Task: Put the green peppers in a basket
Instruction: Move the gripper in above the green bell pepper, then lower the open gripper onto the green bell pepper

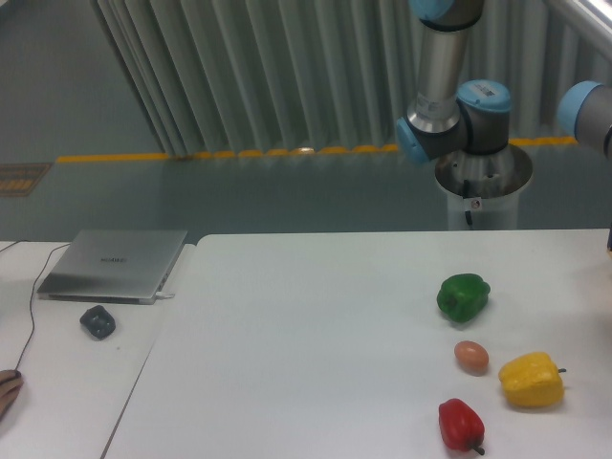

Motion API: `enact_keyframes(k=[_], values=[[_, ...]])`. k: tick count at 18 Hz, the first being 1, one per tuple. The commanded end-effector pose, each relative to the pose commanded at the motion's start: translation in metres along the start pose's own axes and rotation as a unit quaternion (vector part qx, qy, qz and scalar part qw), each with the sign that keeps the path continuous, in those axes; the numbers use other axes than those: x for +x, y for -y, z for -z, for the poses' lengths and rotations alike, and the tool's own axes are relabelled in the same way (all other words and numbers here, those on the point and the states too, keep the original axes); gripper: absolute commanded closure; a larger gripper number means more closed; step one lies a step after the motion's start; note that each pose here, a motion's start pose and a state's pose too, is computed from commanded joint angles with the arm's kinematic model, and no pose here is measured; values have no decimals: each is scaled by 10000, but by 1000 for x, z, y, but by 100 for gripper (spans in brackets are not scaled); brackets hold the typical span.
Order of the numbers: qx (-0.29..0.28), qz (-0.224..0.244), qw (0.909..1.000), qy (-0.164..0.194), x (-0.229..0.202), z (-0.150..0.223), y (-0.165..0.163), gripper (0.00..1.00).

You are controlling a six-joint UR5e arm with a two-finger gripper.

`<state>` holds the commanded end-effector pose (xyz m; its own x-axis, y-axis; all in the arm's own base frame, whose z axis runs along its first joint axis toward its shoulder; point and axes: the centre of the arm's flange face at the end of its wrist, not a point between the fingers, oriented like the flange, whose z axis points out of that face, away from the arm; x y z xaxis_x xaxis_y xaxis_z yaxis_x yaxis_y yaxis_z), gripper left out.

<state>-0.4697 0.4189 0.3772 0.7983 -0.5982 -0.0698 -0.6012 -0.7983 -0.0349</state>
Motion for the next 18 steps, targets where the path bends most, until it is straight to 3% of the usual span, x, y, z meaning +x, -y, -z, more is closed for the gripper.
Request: enact_keyframes(k=[2,5,10,13,18], values=[[306,325,9989,171,1,-4,-5,0],[436,1269,9907,226,9,3,8,0],[530,2037,9775,98,19,0,58,0],[504,2124,9757,-197,45,-21,67,0],[350,1733,9818,-700,68,-33,119,0]])
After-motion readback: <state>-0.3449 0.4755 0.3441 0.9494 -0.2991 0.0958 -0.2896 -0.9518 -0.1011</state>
